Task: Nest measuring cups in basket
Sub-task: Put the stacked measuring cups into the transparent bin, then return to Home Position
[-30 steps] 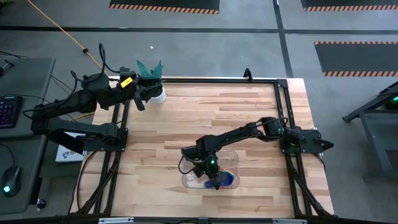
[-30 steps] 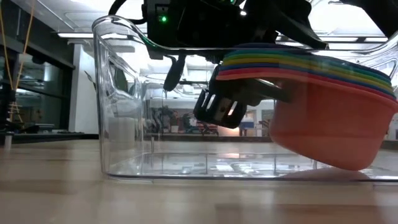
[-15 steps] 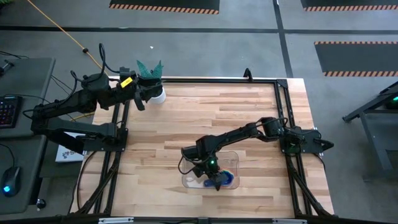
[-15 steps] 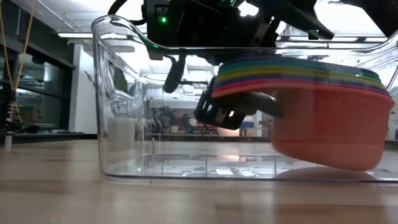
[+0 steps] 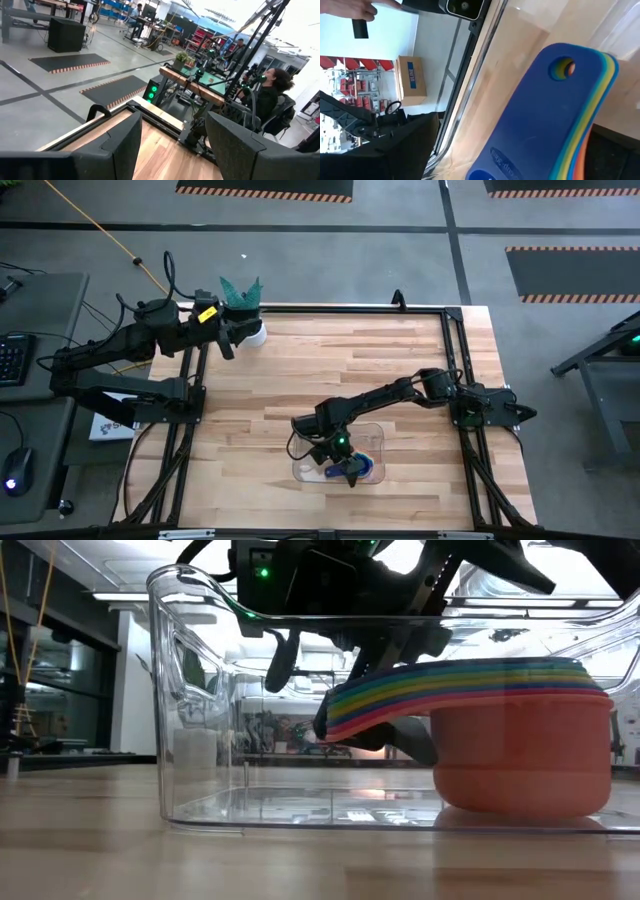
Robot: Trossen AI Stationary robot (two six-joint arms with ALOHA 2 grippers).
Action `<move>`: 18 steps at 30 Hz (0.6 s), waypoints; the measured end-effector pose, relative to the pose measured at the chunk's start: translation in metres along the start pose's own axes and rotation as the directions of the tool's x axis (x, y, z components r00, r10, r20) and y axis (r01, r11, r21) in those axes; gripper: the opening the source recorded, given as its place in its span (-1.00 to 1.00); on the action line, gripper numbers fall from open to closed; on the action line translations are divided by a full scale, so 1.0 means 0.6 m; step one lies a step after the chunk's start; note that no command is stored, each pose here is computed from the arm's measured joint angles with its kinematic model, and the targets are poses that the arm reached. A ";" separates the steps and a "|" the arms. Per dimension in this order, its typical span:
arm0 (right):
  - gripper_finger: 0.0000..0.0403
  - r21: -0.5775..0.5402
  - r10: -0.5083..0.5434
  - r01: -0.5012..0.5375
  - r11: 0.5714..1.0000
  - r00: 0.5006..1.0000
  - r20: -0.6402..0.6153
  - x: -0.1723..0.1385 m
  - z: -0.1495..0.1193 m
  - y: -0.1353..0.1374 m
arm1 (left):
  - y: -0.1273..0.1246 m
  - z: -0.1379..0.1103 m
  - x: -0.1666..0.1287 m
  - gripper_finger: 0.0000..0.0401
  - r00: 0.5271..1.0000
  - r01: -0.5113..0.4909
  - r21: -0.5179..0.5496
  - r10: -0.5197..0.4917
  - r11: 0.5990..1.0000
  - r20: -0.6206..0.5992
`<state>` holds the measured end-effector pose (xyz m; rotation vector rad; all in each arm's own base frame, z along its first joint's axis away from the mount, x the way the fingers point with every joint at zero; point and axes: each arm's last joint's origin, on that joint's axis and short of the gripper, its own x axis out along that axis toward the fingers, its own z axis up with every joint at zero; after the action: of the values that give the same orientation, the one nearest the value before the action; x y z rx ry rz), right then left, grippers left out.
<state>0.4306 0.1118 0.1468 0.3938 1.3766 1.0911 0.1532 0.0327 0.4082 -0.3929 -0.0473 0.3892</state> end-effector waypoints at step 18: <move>0.92 -0.024 -0.145 0.146 0.989 0.988 0.059 -0.030 0.006 -0.029 | 0.000 0.000 0.000 0.05 1.000 0.000 -0.001 0.000 1.000 0.000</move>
<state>0.4438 0.0901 0.1445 0.2971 1.3172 0.9710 0.1532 0.0326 0.4083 -0.3936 -0.0478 0.3890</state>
